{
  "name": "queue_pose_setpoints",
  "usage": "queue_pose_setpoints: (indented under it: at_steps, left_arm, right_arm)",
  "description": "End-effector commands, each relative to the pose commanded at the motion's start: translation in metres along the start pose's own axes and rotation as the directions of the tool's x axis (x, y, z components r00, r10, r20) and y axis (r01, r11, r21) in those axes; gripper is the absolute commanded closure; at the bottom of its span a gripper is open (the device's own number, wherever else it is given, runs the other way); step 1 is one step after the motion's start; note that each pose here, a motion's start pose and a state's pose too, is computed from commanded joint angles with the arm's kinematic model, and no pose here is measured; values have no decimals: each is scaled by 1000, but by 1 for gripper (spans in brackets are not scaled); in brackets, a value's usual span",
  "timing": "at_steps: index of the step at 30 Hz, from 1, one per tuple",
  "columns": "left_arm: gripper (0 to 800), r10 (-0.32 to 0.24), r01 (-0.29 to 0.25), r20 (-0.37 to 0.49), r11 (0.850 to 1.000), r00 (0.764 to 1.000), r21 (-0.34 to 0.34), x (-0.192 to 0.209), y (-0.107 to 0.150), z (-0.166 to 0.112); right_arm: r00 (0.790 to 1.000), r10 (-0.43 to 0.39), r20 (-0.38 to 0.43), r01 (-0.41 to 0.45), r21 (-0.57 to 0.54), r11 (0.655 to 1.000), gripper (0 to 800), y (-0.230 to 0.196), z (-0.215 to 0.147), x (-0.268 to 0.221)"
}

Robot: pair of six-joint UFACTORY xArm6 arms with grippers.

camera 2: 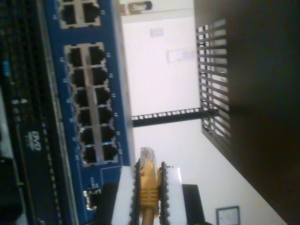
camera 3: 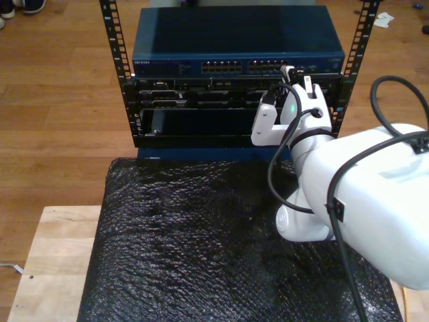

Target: Grab the cable and plug it in

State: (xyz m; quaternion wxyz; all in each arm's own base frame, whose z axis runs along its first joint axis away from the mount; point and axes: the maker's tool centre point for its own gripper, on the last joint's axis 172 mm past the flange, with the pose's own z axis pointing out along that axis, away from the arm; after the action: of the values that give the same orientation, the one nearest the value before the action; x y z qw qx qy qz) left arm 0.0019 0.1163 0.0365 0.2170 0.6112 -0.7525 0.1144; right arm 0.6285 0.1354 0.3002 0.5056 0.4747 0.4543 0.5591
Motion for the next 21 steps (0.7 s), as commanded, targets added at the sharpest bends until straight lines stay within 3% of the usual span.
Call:
queue_pose_setpoints:
  at_steps: [16,21]
  left_arm:
    - [0,0,0,0,1000,1000,0,0,0,0]
    - [0,0,0,0,1000,1000,0,0,0,0]
  right_arm:
    - [994,-37,105,39,-24,999,800,-7,-1,-14]
    - [994,-33,103,37,-34,999,800,-8,3,-10]
